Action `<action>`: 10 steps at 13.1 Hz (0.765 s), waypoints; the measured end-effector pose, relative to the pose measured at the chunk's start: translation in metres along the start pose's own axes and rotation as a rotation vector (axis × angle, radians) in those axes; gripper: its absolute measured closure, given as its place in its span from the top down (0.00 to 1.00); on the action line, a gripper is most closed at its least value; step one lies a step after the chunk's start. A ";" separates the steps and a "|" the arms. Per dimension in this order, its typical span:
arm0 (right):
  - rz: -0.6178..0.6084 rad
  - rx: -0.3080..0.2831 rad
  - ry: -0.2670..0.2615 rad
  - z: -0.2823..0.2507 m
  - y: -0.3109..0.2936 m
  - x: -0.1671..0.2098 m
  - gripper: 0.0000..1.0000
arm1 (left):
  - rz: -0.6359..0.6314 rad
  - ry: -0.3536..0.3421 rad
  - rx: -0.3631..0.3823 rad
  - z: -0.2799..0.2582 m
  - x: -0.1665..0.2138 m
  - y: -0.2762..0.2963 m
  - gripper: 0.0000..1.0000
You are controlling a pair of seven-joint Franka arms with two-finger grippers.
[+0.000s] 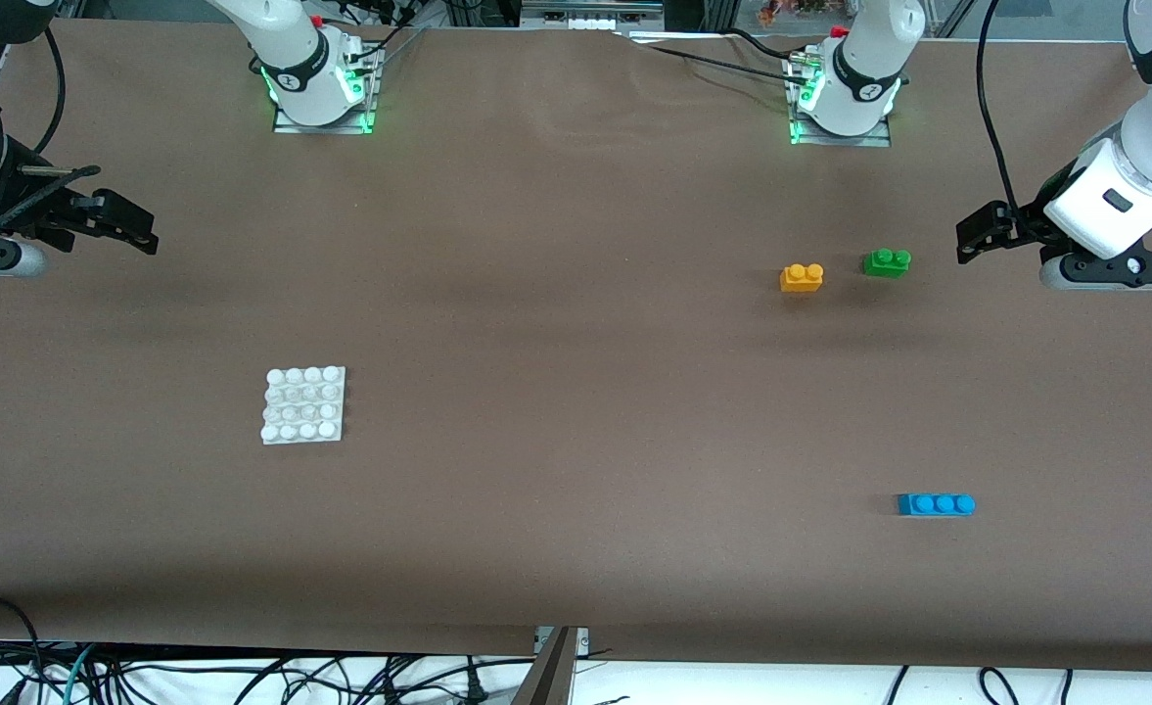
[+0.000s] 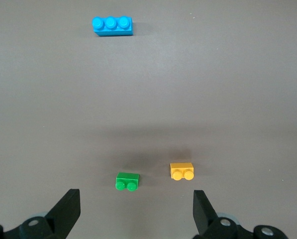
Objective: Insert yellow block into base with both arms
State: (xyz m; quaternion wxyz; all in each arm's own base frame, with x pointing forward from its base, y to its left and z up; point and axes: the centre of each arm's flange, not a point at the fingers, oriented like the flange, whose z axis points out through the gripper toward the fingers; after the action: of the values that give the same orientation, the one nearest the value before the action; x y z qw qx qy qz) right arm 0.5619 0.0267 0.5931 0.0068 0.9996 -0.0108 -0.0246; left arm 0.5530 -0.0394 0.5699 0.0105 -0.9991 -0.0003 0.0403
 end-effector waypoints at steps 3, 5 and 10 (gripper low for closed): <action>0.000 0.000 0.005 0.000 0.000 0.001 1.00 | 0.000 0.000 0.000 0.000 0.000 0.000 1.00; 0.000 0.000 0.005 0.000 0.000 0.001 1.00 | -0.001 0.000 0.000 0.000 0.000 0.000 1.00; 0.001 0.000 0.007 0.000 0.001 0.001 1.00 | -0.006 0.000 0.000 0.000 0.000 -0.003 1.00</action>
State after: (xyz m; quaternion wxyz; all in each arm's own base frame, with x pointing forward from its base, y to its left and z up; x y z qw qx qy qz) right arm 0.5628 0.0260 0.5934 0.0066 0.9997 -0.0115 -0.0212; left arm 0.5533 -0.0363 0.5698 0.0103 -0.9991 -0.0031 0.0404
